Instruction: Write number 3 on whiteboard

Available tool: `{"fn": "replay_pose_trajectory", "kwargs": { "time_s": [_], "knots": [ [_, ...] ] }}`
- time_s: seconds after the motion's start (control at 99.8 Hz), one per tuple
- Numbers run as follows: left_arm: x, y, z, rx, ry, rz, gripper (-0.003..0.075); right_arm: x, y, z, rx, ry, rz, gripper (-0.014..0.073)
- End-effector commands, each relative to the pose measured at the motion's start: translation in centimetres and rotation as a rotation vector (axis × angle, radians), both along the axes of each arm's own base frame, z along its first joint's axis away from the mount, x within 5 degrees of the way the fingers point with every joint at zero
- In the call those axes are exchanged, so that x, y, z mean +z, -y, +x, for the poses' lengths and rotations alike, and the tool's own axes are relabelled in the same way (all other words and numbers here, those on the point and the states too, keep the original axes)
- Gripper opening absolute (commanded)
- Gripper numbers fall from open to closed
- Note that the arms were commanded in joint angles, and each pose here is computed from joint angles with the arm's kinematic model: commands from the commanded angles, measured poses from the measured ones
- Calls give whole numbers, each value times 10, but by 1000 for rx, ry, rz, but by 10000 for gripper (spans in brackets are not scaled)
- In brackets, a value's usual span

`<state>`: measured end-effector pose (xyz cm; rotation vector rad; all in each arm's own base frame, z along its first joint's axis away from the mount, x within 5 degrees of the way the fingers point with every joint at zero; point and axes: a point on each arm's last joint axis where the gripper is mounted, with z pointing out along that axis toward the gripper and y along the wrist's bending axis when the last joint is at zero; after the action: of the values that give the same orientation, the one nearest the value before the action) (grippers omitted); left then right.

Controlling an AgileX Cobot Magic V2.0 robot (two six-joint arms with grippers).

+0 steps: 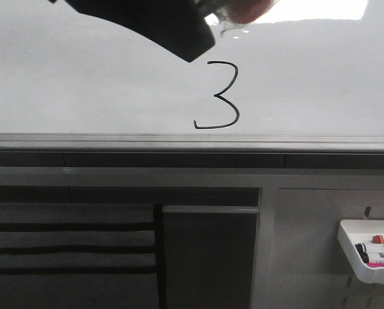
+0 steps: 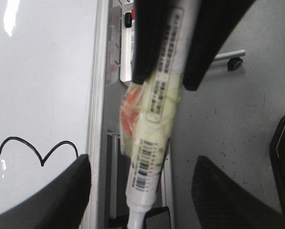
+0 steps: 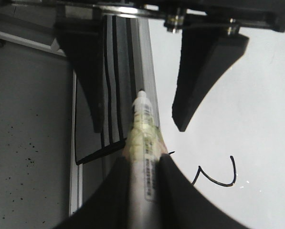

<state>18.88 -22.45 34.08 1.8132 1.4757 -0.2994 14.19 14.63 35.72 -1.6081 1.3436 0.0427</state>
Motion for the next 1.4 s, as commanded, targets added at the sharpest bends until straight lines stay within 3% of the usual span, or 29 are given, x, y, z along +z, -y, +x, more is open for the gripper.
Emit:
{"fn": "replay_pose_trajectory", "kwargs": {
  "time_s": [0.0,0.16,0.361,0.571,0.811,1.092,1.162,1.332,1.392],
  "knots": [
    [21,3,-1,8,87,-68,417,17,1,-1,-8,74,66,8],
    [20,2,0,5,99,-60,400,17,1,-1,-8,74,66,8],
    [21,3,0,-5,113,-61,197,17,1,-1,-8,74,66,8],
    [22,3,-1,-5,109,-67,84,17,1,-1,-8,74,66,8],
    [23,3,-2,-1,90,-88,21,16,1,-1,-7,71,64,8],
    [23,4,-3,-1,82,-94,6,16,2,-2,-5,66,59,16],
    [23,4,-3,0,78,-97,6,16,2,-2,-4,65,58,69],
    [25,3,-3,12,71,-108,6,16,2,-2,-9,59,66,316],
    [26,1,-2,34,60,-118,6,19,5,-5,-13,71,77,367]
  ]
}}
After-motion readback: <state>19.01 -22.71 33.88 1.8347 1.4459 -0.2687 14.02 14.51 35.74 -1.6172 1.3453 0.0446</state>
